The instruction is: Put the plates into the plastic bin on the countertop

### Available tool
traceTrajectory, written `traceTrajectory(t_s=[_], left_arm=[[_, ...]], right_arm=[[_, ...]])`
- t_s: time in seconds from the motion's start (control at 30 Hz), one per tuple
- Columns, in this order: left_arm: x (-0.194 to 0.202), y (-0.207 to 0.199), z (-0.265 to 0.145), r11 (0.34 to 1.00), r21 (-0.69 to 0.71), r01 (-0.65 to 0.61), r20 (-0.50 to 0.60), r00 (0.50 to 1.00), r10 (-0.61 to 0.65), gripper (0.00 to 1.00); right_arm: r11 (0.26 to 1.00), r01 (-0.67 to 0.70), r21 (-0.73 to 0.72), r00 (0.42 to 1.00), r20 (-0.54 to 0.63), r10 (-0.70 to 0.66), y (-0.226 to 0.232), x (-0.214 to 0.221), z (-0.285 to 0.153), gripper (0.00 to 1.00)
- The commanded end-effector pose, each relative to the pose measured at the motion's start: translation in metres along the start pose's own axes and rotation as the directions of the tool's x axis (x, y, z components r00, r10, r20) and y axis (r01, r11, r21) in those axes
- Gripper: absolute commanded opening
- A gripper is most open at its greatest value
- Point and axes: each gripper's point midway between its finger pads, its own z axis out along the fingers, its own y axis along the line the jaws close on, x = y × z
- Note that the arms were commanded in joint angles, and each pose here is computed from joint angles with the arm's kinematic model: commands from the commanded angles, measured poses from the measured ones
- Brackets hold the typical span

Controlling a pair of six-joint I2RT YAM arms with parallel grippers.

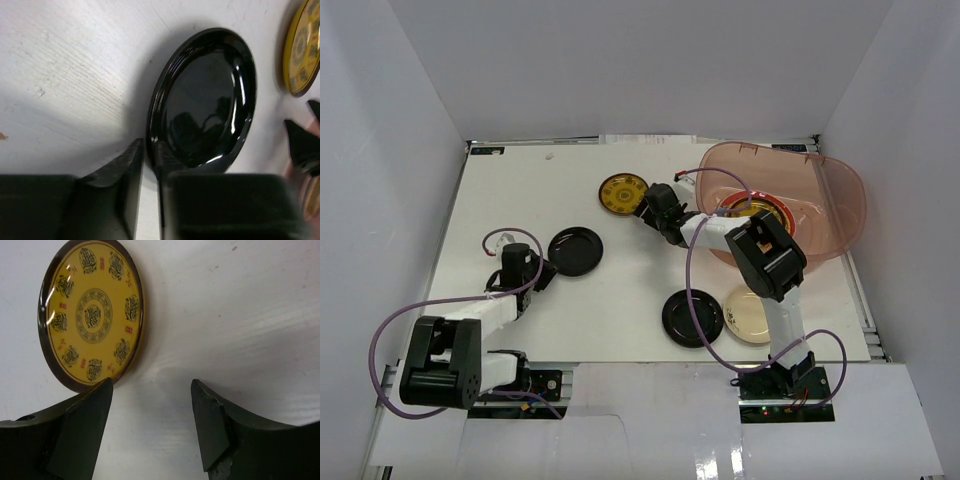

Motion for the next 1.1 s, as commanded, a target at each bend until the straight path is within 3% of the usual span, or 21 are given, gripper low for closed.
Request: traceTrajectory(t_s=[0.0, 0.03, 0.1, 0.17, 0.27, 0.4, 0.53, 0.63, 0.77, 0.93, 1.03, 1.07], left_arm=[[0.000, -0.004, 0.003, 0.999, 0.037, -0.017, -0.006, 1.000, 0.017, 0.23], [0.000, -0.003, 0.004, 0.999, 0.033, -0.022, -0.008, 1.000, 0.022, 0.12], [0.000, -0.004, 0.004, 0.999, 0.036, -0.029, -0.009, 1.000, 0.029, 0.02], [0.001, -0.004, 0.003, 0.999, 0.041, -0.021, -0.008, 1.000, 0.021, 0.00], [0.003, -0.003, 0.000, 0.999, 0.039, -0.015, -0.019, 1.000, 0.015, 0.00], [-0.004, -0.009, -0.012, 0.998, 0.049, -0.032, 0.005, 0.999, 0.032, 0.00], [-0.017, -0.036, -0.033, 0.990, 0.133, -0.055, 0.029, 0.998, 0.051, 0.00], [-0.013, -0.060, -0.046, 0.966, 0.254, -0.059, -0.001, 0.998, 0.061, 0.00], [-0.004, -0.092, -0.067, 0.917, 0.396, -0.046, -0.063, 0.995, 0.077, 0.00], [0.000, -0.135, -0.099, 0.851, 0.518, -0.089, -0.047, 0.990, 0.132, 0.00], [0.016, -0.173, -0.121, 0.797, 0.590, -0.131, -0.051, 0.979, 0.199, 0.00], [0.017, -0.182, -0.123, 0.793, 0.590, -0.153, -0.025, 0.978, 0.208, 0.00]], right_arm=[[0.992, -0.128, -0.008, 0.990, 0.054, 0.128, 0.011, -0.015, 0.020, 0.70], [0.990, -0.135, -0.028, 0.989, 0.057, 0.137, 0.020, -0.020, 0.024, 0.70], [0.992, -0.127, -0.024, 0.991, 0.043, 0.128, 0.020, -0.012, 0.036, 0.70], [0.992, -0.122, -0.027, 0.992, 0.038, 0.123, 0.024, -0.008, 0.048, 0.66], [0.990, -0.142, -0.022, 0.990, 0.010, 0.142, 0.025, 0.002, 0.057, 0.51], [0.989, -0.143, -0.037, 0.989, 0.017, 0.144, 0.027, 0.002, 0.054, 0.08], [0.984, -0.064, -0.167, 0.991, 0.109, 0.083, 0.065, -0.033, 0.020, 0.08], [0.949, 0.055, -0.311, 0.970, 0.243, 0.024, 0.120, -0.094, -0.042, 0.08], [0.924, 0.211, -0.320, 0.911, 0.407, -0.067, 0.133, -0.160, -0.112, 0.08], [0.943, 0.308, -0.130, 0.850, 0.483, -0.211, 0.049, -0.207, -0.166, 0.08], [0.975, 0.221, -0.028, 0.839, 0.514, -0.176, -0.039, -0.234, -0.206, 0.08], [0.986, 0.157, 0.052, 0.851, 0.500, -0.162, -0.093, -0.233, -0.200, 0.08]])
